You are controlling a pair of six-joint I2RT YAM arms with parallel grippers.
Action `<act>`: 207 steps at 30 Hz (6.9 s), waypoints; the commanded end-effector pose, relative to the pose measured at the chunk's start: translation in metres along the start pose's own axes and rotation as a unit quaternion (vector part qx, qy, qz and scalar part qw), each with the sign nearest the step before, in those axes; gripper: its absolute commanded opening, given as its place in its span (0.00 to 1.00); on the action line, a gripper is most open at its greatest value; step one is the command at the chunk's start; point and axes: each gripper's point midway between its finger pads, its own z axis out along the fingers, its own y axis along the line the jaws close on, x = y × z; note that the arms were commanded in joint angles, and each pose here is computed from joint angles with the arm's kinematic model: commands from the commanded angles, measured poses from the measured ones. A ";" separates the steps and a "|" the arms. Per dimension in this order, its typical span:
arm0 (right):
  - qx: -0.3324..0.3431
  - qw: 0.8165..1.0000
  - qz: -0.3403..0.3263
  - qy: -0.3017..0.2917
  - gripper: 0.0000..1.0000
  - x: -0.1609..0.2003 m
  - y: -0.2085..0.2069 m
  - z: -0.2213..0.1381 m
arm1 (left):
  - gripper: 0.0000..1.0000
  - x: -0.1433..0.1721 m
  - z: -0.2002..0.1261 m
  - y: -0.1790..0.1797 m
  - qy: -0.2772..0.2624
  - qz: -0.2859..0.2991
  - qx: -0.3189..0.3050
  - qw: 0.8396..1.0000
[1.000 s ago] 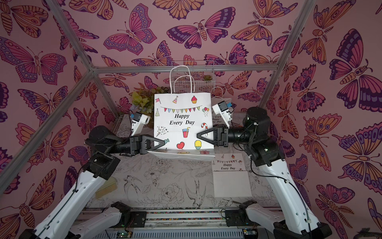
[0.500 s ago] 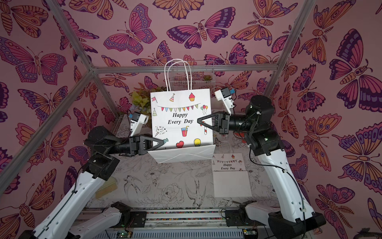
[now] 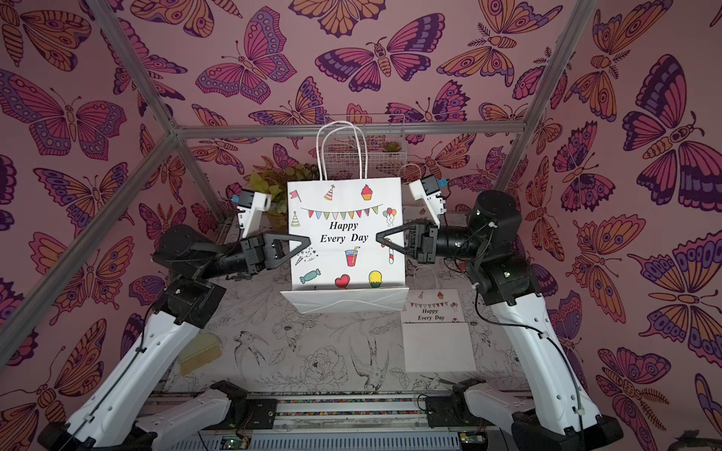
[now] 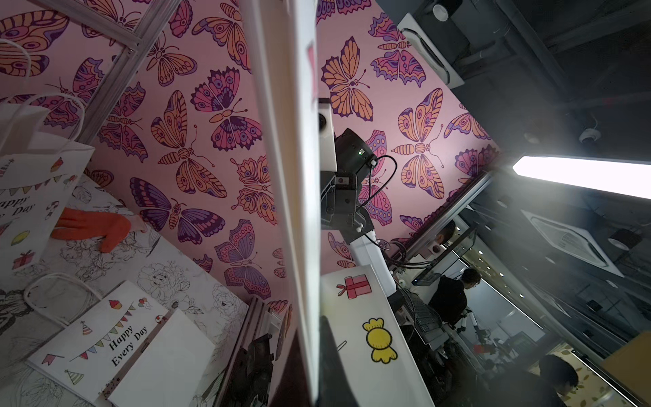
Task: Put away the paper bag
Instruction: Press the paper bag.
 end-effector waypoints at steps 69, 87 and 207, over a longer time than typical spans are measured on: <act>-0.014 1.000 0.011 -0.004 0.00 0.018 -0.002 -0.004 | 0.00 0.011 -0.004 0.004 -0.008 -0.020 -0.006 1.000; -0.005 1.000 0.005 -0.023 0.00 0.010 0.000 -0.009 | 0.43 0.045 0.012 0.005 0.042 -0.040 0.022 0.998; -0.014 1.000 -0.005 0.022 0.00 0.033 0.016 0.012 | 0.68 0.022 -0.009 -0.054 0.022 0.007 0.096 0.995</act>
